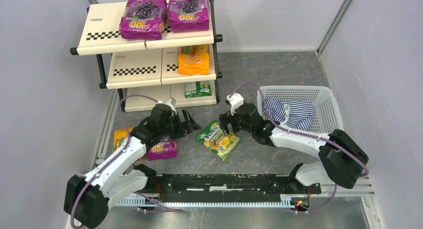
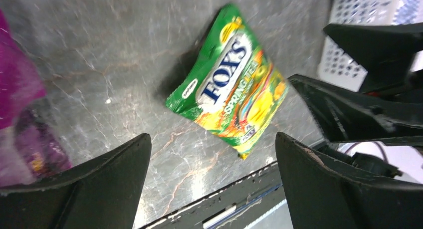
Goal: Place and organize the candy bags onto the shelf
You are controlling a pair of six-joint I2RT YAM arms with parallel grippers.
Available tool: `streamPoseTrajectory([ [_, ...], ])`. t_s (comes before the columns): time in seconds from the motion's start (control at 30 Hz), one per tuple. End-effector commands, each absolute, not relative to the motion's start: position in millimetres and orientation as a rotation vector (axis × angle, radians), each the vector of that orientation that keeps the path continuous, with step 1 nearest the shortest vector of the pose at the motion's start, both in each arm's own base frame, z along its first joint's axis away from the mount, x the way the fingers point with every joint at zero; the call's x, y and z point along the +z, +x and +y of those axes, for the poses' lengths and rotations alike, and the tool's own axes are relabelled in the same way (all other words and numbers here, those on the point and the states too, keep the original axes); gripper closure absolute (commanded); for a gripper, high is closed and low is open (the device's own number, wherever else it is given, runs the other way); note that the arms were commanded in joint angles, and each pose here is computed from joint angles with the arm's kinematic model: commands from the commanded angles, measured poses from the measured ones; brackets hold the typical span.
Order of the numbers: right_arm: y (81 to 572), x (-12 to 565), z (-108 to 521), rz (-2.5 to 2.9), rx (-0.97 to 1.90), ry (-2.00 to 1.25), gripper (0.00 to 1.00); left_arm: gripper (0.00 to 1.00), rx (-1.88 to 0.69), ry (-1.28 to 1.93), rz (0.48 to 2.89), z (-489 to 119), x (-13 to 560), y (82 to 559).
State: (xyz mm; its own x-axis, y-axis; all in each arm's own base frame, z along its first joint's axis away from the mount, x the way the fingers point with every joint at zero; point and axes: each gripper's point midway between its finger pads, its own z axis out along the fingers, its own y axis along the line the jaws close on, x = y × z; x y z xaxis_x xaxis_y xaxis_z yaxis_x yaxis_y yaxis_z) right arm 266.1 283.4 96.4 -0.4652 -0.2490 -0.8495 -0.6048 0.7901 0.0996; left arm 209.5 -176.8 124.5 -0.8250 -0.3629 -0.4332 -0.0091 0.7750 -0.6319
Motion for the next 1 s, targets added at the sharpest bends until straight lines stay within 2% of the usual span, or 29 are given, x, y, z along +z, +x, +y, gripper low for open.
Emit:
streamPoseTrajectory([
  [0.0,252,89,268,2.080,0.527,-0.687,0.02,0.00,-0.984,-0.261,2.389,-210,123,215],
  [0.43,215,52,271,2.119,0.735,-0.800,0.07,0.03,-0.968,-0.283,2.491,-258,81,219],
  [0.73,205,45,276,2.120,0.812,-0.814,0.08,0.04,-0.826,-0.377,2.556,-255,48,212],
  [0.97,186,44,281,2.132,0.954,-0.761,0.08,0.02,-0.613,-0.315,2.538,-255,42,259],
])
